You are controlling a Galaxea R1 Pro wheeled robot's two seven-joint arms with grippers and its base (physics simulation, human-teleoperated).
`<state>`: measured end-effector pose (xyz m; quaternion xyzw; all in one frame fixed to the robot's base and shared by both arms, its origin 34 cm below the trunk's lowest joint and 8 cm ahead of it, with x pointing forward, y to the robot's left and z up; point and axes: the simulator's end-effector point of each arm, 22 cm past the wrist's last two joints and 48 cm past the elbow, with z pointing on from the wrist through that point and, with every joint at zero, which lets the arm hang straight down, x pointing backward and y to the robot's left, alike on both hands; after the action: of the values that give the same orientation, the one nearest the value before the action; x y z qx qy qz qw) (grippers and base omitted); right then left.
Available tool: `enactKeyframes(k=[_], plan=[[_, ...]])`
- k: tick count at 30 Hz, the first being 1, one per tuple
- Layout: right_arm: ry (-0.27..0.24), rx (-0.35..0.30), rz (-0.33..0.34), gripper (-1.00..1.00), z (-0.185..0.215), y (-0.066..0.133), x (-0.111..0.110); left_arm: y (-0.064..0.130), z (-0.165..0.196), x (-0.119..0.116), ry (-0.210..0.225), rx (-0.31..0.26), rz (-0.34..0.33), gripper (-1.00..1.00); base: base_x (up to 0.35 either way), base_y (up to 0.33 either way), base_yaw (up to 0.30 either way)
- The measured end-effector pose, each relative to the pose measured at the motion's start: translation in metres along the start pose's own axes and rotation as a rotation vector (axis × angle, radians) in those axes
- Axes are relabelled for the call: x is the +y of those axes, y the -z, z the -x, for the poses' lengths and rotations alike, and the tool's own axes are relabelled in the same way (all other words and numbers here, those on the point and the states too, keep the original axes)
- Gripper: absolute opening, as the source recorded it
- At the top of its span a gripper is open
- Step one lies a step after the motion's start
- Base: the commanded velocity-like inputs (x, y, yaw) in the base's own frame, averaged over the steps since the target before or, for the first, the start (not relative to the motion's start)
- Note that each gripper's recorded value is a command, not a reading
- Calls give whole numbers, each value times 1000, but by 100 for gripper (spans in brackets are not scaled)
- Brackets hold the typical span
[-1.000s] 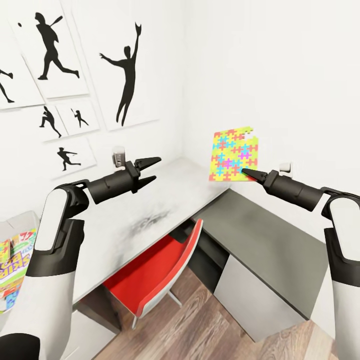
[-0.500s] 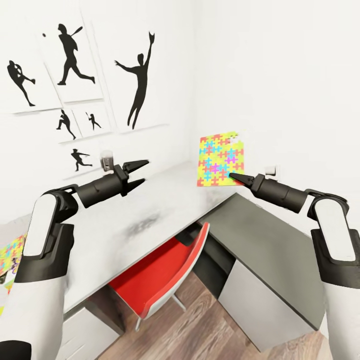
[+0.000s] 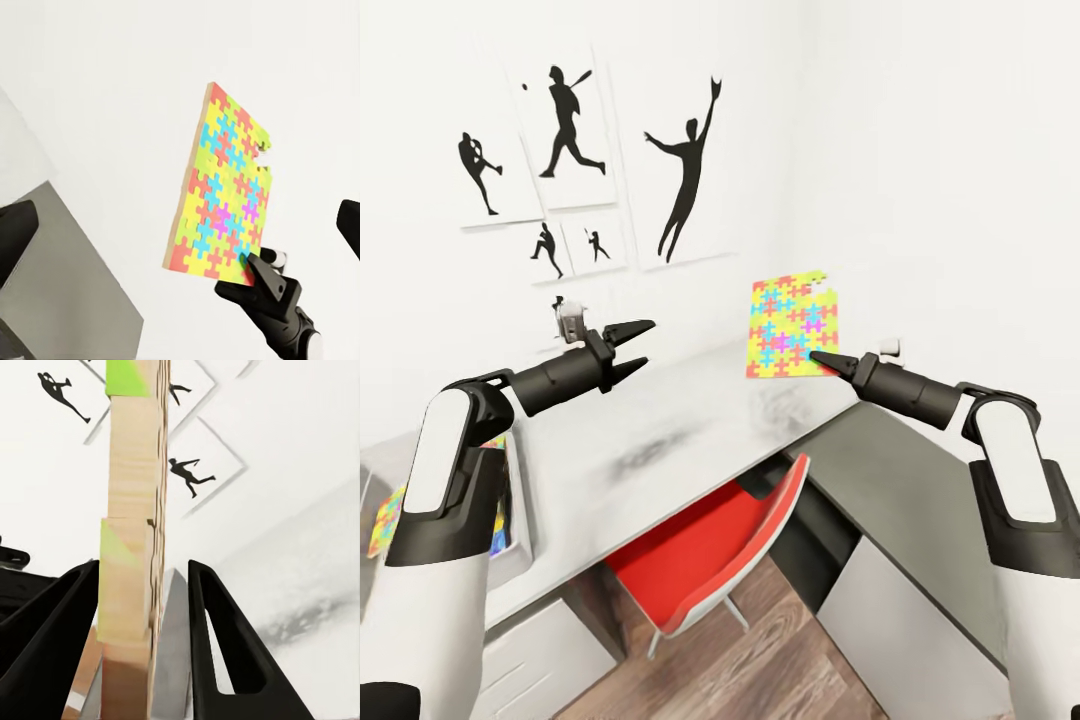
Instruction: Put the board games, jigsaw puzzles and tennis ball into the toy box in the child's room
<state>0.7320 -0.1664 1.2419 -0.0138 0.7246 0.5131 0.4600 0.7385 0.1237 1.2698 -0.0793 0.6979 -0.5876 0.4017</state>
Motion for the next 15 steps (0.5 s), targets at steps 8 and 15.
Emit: enactKeyframes(k=[8, 15], plan=[[4, -3, 4, -100, 1, 1, 5, 1, 2, -4, -5, -8, 4, 100, 0, 0, 227], [-8, 2, -3, -100, -2, 2, 2, 3, 1, -6, -6, -10, 7, 100, 0, 0, 227]])
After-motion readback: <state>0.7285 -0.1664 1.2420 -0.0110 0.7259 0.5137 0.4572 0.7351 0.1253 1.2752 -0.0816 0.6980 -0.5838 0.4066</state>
